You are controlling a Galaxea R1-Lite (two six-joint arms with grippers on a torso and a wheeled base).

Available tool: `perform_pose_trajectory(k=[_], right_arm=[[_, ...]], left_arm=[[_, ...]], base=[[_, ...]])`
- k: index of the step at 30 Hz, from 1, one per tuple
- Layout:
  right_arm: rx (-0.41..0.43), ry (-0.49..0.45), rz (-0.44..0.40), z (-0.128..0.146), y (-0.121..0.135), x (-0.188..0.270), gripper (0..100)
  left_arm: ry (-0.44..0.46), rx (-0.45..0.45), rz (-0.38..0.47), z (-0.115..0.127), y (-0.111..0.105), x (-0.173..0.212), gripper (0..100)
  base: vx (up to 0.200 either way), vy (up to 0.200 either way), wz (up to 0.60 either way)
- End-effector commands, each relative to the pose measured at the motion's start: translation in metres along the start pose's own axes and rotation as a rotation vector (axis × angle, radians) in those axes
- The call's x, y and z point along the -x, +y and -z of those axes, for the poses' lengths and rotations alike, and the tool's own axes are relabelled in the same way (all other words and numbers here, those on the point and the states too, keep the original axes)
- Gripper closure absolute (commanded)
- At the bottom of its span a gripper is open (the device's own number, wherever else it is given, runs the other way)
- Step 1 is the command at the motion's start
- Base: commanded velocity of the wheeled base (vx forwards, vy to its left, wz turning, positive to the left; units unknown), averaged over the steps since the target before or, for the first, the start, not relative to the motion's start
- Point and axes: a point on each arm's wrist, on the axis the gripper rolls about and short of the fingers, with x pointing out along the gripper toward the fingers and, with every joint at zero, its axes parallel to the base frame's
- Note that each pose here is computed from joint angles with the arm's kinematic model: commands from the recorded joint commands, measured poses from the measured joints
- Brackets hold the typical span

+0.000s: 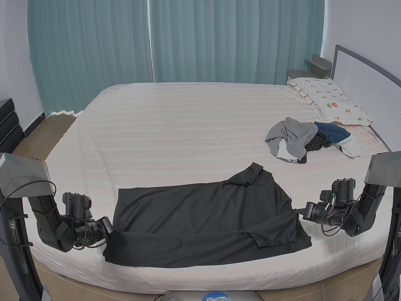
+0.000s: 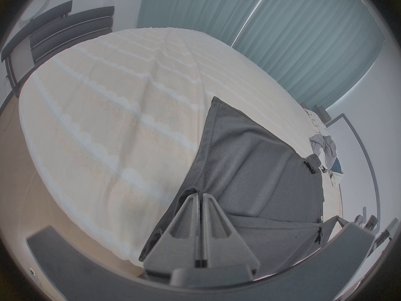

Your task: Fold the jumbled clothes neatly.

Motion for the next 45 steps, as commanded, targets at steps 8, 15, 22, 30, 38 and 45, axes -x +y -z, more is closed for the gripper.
perform_pose_trajectory(k=[8, 15, 22, 30, 38, 45], right_arm=[[-0.082, 0.013, -0.018, 0.004, 0.0, -0.007, 0], [-0.259, -0.032, -0.071, 0.0, -0.009, -0.01, 0], [-0.366, -0.023, -0.108, -0.001, -0.012, -0.012, 0], [-0.398, -0.061, -0.138, 0.003, -0.013, -0.011, 0], [-0.394, -0.063, -0.141, 0.004, -0.013, -0.011, 0], [-0.393, -0.06, -0.142, 0.004, -0.012, -0.011, 0]], left_arm=[[0.009, 0.03, -0.003, 0.0, 0.001, -0.008, 0], [-0.015, 0.116, 0.013, -0.006, -0.003, -0.007, 0], [-0.039, 0.223, 0.077, -0.015, -0.008, 0.009, 0], [-0.028, 0.231, 0.096, -0.016, -0.01, 0.006, 0], [-0.097, 0.252, 0.145, -0.037, -0.022, 0.0, 0], [-0.2, 0.239, 0.177, -0.066, -0.037, -0.018, 0]], base=[[0.0, 0.0, 0.0], [0.0, 0.0, 0.0], [0.0, 0.0, 0.0], [0.125, 0.0, 0.0], [0.0, 0.0, 0.0], [0.0, 0.0, 0.0]])
